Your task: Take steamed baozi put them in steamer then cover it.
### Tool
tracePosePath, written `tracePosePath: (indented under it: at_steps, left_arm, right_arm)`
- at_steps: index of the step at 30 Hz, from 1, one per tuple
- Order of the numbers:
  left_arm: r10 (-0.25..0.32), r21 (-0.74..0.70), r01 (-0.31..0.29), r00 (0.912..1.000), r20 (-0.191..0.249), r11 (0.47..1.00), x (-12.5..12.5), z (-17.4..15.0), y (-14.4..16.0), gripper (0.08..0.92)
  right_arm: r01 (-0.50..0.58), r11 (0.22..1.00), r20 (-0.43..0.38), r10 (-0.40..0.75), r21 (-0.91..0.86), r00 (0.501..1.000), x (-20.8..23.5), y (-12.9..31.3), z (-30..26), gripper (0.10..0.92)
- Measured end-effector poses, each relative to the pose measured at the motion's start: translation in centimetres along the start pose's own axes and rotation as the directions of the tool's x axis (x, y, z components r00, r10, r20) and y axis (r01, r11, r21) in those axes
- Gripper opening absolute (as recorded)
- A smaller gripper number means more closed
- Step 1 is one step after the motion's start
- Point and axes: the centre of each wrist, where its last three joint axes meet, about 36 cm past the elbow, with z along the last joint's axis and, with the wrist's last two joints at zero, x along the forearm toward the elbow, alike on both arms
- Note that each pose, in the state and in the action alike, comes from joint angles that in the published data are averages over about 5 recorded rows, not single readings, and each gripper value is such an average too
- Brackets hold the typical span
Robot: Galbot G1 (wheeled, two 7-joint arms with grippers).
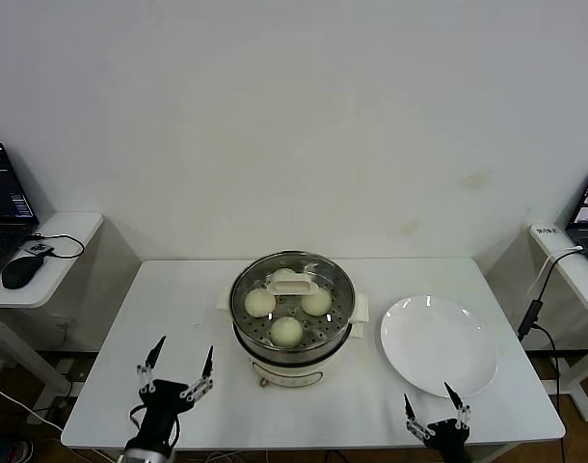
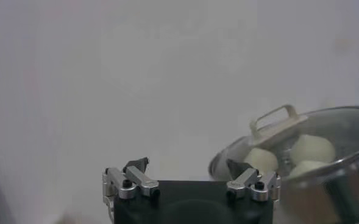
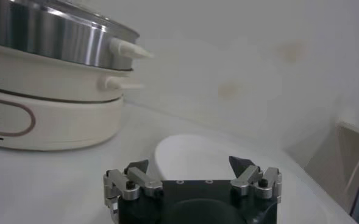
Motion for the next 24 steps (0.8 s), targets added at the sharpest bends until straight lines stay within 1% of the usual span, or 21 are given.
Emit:
tracePosePath:
  at_steps: [5,10,17,24]
  left_arm:
    - [-0.012,0.09,0.015,0.9993,-0.036,0.996,1.3,1.8,0.3,0.823]
    - [-0.032,0.147,0.041,0.9976,-0.062,0.988,2.1,2.6,0.3,0.823]
    - [-0.052,0.187,0.07,0.9936,-0.1,0.98,3.1,3.9,0.4,0.823]
    - [-0.06,0.206,0.084,0.9908,-0.122,0.975,3.8,4.7,0.1,0.823]
  right_arm:
    - [0.025,1.0,-0.005,-0.025,0.005,1.0,0.6,-0.1,-0.5,0.823]
    - [0.051,0.999,-0.008,-0.051,0.003,0.999,1.1,-0.1,-1.2,0.823]
    - [0.074,0.997,-0.016,-0.074,-0.017,0.997,1.6,0.3,-1.9,0.823]
    - [0.071,0.997,-0.015,-0.071,-0.016,0.997,1.8,0.4,-2.0,0.823]
